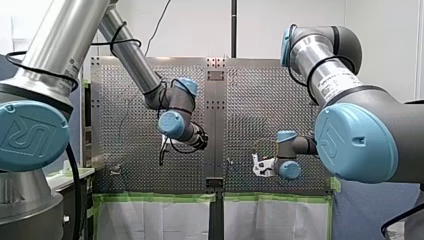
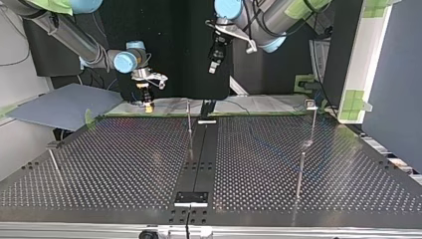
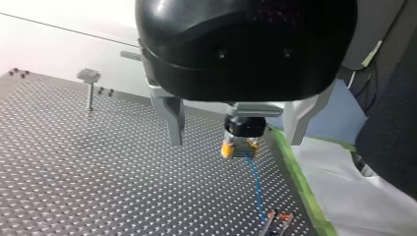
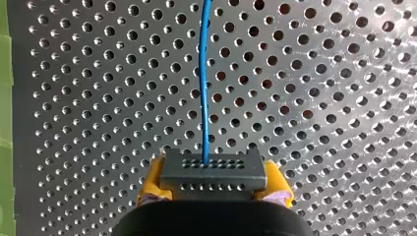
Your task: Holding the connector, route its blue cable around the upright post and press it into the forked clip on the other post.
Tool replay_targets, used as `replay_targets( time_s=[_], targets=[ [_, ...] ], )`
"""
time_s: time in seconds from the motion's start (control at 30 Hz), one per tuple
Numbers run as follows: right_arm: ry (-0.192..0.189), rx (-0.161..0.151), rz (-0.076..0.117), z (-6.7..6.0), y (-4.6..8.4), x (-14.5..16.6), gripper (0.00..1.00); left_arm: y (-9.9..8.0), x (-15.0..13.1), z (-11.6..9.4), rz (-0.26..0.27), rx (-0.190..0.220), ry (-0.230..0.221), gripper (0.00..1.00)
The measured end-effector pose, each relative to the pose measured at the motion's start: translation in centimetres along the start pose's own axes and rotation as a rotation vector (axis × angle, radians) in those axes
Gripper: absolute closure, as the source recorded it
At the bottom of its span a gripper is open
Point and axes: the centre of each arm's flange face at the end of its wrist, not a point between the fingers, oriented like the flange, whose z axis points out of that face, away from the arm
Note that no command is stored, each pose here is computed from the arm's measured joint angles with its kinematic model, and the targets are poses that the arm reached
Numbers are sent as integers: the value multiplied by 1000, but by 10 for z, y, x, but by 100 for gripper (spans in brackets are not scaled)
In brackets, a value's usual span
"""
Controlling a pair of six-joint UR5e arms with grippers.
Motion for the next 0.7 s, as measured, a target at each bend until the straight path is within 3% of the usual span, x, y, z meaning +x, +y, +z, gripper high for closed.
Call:
replay_targets(
  time_s=[0.33, 0.47, 0.7],
  targets=[
    [-7, 3, 0, -1, -2, 0, 93, 15, -11, -27, -109, 3, -89, 0],
    [-15, 6, 0, -2, -4, -1, 93, 20, -14, -41, -126, 7, -116, 0],
    [-20, 10, 0, -3, -7, -1, 93, 29, -13, -64, -131, 4, -126, 0]
  ],
)
